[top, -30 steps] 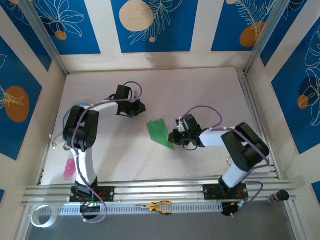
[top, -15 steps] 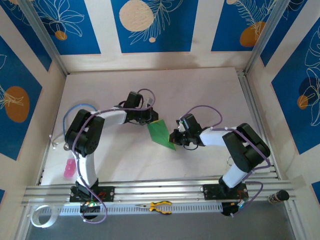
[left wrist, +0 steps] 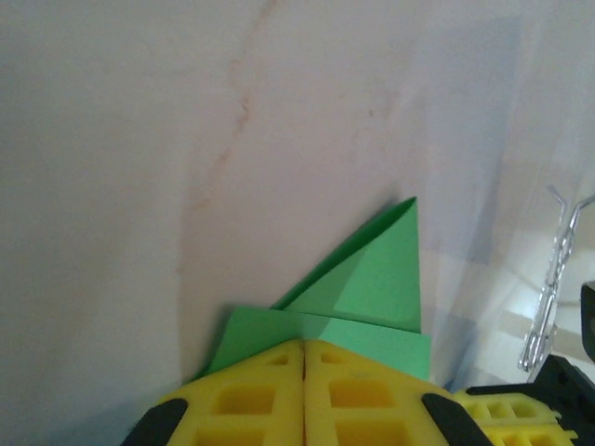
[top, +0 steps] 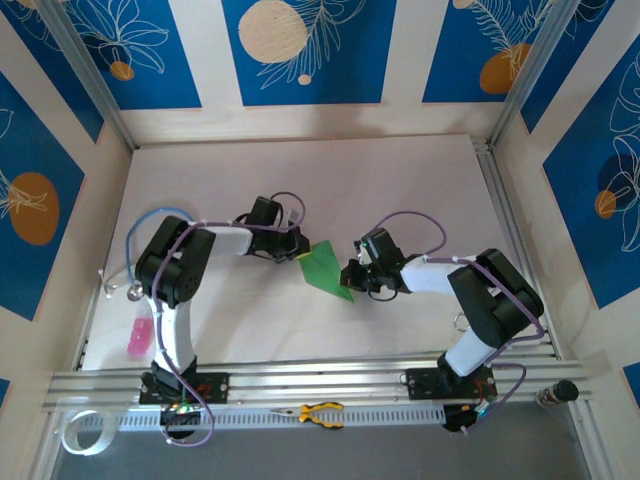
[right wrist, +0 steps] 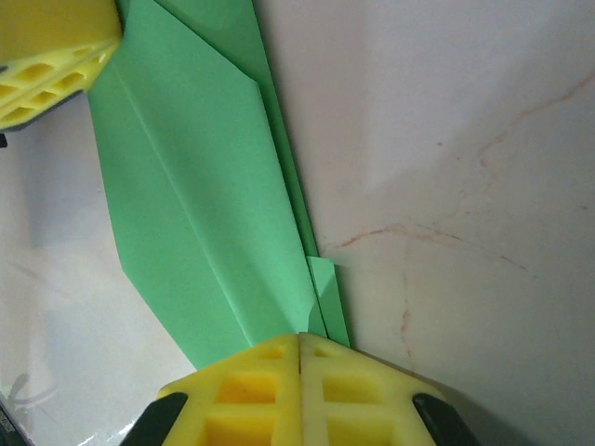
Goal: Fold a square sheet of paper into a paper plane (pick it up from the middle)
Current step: Fourth fold the wing at the center of the table.
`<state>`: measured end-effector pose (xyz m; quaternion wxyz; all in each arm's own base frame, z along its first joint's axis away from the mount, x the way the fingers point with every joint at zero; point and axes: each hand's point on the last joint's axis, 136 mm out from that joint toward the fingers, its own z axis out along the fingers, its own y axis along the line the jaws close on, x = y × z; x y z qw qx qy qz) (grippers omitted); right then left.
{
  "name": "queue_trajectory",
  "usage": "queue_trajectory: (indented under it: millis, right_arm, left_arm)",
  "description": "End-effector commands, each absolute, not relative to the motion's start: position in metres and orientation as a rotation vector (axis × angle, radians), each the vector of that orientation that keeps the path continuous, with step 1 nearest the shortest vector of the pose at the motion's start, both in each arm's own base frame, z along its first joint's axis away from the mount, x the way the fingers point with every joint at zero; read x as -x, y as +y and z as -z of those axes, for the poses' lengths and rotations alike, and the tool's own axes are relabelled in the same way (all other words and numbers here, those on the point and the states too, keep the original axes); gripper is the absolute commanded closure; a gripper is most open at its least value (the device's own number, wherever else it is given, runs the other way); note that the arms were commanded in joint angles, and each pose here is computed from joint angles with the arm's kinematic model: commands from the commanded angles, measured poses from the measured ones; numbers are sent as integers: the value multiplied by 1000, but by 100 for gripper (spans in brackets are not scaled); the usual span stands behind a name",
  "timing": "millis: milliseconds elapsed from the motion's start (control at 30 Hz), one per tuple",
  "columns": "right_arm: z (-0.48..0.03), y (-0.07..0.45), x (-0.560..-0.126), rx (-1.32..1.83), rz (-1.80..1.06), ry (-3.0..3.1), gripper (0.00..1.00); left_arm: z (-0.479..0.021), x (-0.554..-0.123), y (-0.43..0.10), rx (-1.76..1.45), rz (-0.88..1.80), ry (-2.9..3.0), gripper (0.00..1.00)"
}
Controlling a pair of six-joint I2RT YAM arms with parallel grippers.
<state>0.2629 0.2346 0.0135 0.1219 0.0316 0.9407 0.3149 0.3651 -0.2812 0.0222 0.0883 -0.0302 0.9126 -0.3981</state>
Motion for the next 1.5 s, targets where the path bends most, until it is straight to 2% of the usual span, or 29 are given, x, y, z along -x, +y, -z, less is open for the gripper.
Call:
queue_trajectory:
  millis: [0, 100, 367, 567, 733, 967, 1167, 1467]
  right_arm:
    - [27, 195, -223, -172, -684, 2954, 100]
    - [27, 195, -224, -167, -675, 2954, 100]
    - [22, 198, -226, -160, -696, 2945, 100]
    - [23, 197, -223, -170, -698, 2963, 100]
    - [25, 199, -223, -184, -708, 2971, 100]
    - [24, 201, -223, -181, -722, 2954, 100]
    - [21, 202, -223, -171, -716, 2937, 100]
    - [21, 200, -219, -163, -710, 2932, 100]
  left_arm:
    - [7, -382, -233, 295, 908, 2809, 91]
    - [8, -386, -223, 288, 798, 2854, 91]
    - [-49, -388, -241, 189, 912, 2745, 87]
    - [-64, -369, -265, 135, 902, 2698, 87]
    - [-66, -356, -299, 108, 1056, 2660, 87]
    - [-65, -346, -326, -6, 1063, 2696, 87]
    - [-55, -344, -330, -42, 1003, 2729, 88]
    - [-51, -337, -338, -97, 1051, 2727, 88]
